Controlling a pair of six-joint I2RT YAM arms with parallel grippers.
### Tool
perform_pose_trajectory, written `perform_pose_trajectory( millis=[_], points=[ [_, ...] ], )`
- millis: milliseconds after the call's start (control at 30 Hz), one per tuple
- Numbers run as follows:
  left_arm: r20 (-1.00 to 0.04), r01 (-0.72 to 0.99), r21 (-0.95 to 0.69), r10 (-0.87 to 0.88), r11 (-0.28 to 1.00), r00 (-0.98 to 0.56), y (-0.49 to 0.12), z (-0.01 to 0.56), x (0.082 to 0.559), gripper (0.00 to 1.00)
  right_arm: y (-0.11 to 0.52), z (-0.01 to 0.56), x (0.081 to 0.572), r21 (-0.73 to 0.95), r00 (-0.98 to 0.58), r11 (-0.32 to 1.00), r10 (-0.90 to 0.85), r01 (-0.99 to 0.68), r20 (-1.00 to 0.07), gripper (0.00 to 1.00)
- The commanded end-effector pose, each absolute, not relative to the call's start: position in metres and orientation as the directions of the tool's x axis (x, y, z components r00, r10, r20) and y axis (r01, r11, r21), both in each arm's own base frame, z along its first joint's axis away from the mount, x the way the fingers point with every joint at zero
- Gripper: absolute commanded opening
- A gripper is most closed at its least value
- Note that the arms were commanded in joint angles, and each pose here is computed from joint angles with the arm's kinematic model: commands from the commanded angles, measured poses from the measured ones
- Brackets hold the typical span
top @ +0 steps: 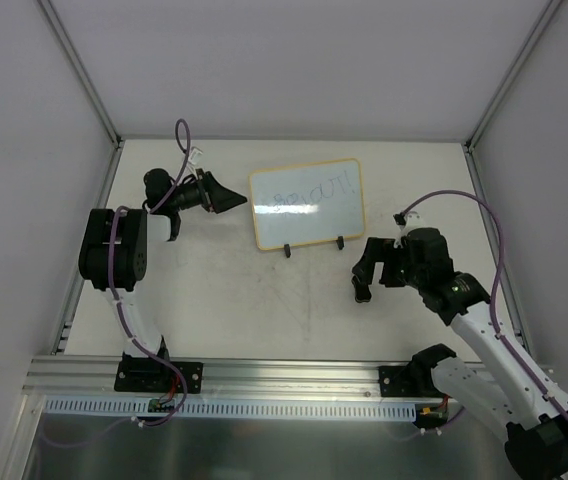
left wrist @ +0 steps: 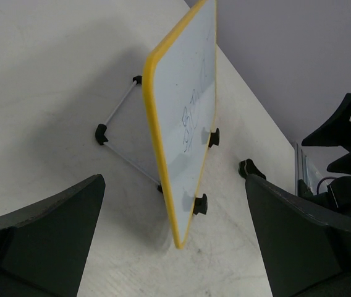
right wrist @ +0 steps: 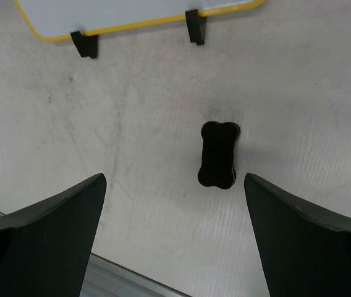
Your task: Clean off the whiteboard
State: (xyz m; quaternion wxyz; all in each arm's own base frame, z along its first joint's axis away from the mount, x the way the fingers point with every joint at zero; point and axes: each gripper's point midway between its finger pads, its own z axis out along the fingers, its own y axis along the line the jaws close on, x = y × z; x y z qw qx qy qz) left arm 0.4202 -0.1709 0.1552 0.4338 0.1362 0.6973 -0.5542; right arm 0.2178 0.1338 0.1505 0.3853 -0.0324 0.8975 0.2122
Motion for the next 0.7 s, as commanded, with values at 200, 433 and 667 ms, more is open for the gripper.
perform_pose_trajectory(
  millis=[200, 433, 667],
  points=[
    [-0.814, 0.773, -0.579, -0.23, 0.26, -0.533, -0.177, 0.166, 0.444, 0.98, 0.116, 0.13, 0.215, 0.234, -0.736, 0.952, 0.012, -0.199, -0.677, 0.99],
    [-0.818, 0.792, -0.574, -0.194, 0.209, -0.542, -0.191, 0.156, 0.442, 0.97, 0.112, 0.104, 0.222, 0.196, -0.767, 0.968, 0.004, -0.159, -0.641, 0.99],
    [-0.827, 0.815, -0.559, -0.171, 0.152, -0.535, -0.214, 0.155, 0.453, 0.95, 0.111, 0.094, 0.229, 0.181, -0.763, 0.973, 0.008, -0.143, -0.647, 0.99]
  ],
)
